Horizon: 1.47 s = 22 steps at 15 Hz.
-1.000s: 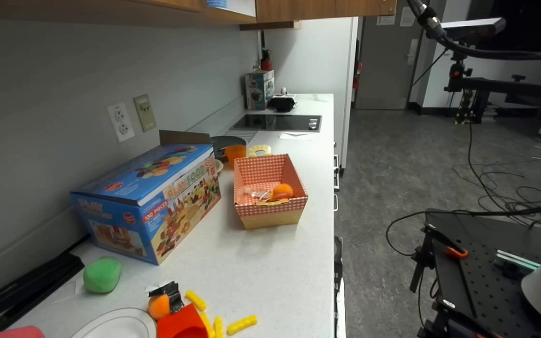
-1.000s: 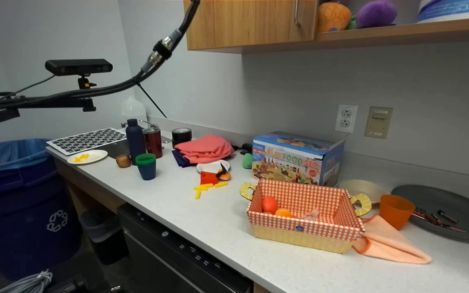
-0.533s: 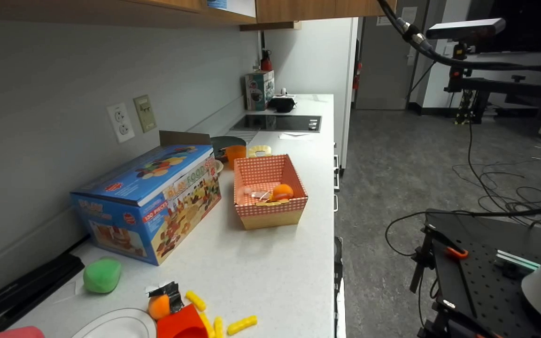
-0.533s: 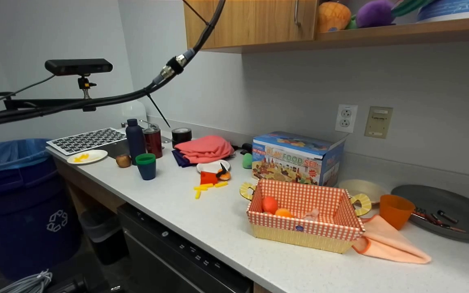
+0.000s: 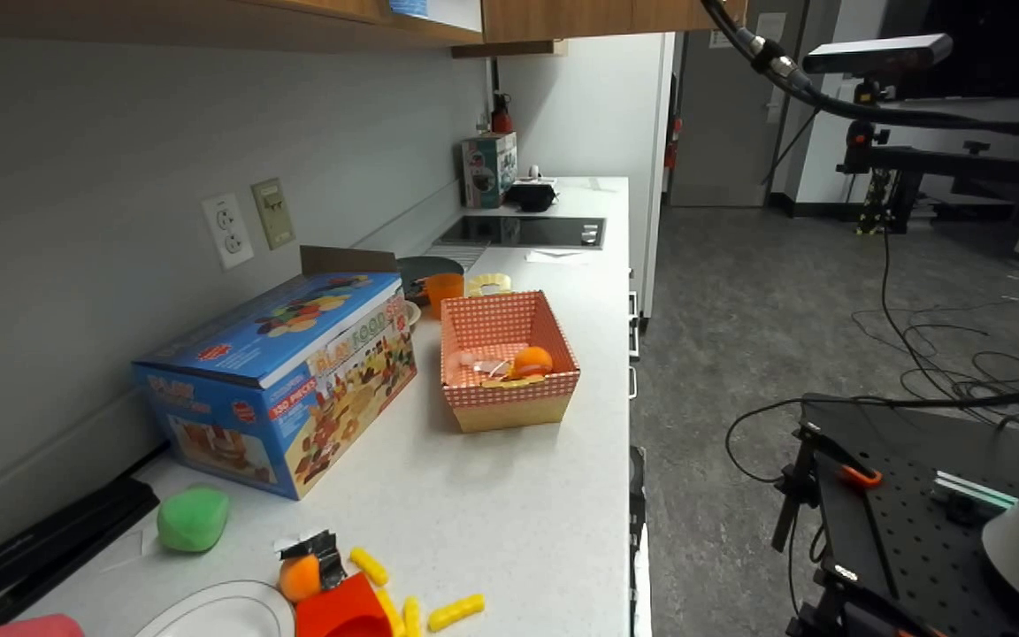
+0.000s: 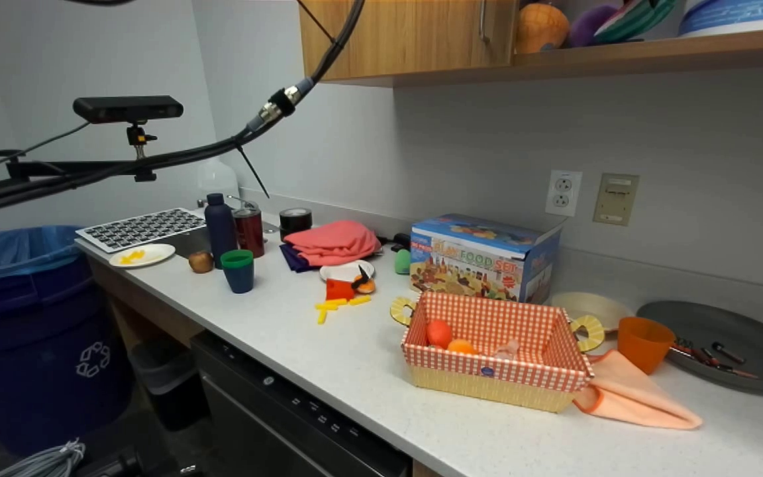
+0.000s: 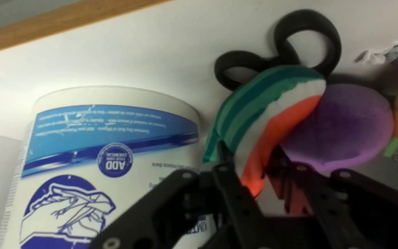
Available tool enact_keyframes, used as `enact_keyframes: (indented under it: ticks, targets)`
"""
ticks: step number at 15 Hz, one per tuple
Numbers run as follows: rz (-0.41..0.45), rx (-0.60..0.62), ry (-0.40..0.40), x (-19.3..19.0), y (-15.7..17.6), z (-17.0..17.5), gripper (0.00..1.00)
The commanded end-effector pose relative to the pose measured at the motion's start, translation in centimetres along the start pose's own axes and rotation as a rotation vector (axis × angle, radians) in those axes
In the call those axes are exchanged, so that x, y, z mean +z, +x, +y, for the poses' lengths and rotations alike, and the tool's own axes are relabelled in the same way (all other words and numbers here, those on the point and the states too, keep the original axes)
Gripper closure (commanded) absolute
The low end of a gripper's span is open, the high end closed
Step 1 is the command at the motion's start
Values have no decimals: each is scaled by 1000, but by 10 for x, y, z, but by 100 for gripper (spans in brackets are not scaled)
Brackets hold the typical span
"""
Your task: Open the overhead cabinet door, pick up some plush toys from the basket and put them in the open cabinet, and then close the cabinet
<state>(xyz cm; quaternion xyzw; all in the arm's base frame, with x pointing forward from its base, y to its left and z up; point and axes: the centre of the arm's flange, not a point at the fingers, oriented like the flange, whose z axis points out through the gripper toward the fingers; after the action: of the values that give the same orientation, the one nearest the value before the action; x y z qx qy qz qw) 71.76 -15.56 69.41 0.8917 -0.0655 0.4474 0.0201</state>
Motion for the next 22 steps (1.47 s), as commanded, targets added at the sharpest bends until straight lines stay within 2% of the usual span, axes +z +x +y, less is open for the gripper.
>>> enact_keyframes:
  ticks: [1, 4, 6, 10, 14, 18, 22]
  targets:
    - [10, -11, 4, -2, 21, 7, 38]
    - [-43, -5, -59, -22, 13, 10, 14]
    - [-103, -10, -64, -42, 10, 9, 1]
    - [-194, -21, -86, -96, -7, 6, 0]
    - [-215, -7, -180, -159, -34, 6, 0]
    - [-200, 100, -265, -211, -67, 17, 0]
    - [-189, 271, -357, -247, -106, 32, 0]
